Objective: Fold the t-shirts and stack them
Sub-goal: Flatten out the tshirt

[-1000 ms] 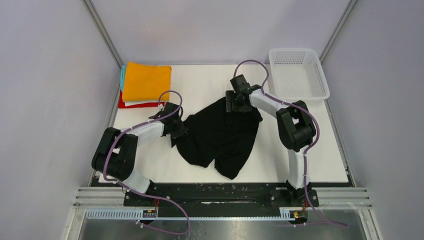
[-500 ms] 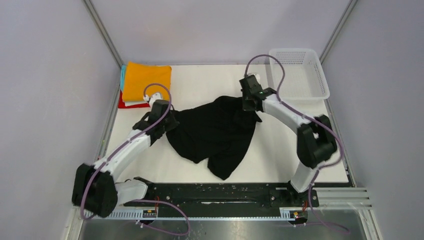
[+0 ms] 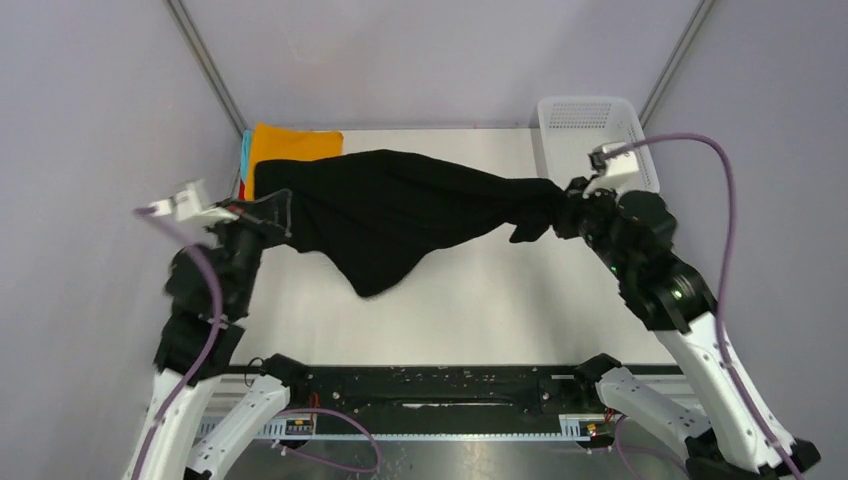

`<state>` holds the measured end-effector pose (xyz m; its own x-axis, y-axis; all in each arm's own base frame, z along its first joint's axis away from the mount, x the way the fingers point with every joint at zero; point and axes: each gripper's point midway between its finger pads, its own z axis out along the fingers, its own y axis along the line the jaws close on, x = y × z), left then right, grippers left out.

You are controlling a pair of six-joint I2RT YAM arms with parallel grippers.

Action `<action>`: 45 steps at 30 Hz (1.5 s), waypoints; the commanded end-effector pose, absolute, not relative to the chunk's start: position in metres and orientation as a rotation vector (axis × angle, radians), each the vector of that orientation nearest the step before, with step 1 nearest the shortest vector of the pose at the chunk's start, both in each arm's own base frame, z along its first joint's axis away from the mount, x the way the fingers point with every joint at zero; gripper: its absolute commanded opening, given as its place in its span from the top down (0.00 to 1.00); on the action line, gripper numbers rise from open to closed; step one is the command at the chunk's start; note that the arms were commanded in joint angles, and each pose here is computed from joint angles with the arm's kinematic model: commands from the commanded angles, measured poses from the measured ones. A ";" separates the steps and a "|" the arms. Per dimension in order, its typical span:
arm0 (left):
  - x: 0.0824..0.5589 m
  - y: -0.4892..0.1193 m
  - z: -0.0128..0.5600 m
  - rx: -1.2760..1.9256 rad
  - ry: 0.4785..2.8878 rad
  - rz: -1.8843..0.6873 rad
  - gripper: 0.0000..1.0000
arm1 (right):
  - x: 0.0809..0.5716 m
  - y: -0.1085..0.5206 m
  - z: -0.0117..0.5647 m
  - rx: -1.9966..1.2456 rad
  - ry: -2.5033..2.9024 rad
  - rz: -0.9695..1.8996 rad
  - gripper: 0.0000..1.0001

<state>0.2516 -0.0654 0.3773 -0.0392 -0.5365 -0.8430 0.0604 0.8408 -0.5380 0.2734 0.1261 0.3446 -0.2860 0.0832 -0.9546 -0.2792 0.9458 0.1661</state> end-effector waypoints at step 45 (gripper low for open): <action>0.385 -0.062 0.176 -0.541 1.989 -0.121 1.00 | 0.264 0.103 0.096 -0.185 2.565 -0.036 0.07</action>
<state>0.3758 -0.0510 0.1857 -0.3915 -0.3737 -0.8409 -0.3438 0.9071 -0.2431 0.2494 0.1131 0.1013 -0.8220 -0.1019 -0.5603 -0.1420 0.9895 0.0284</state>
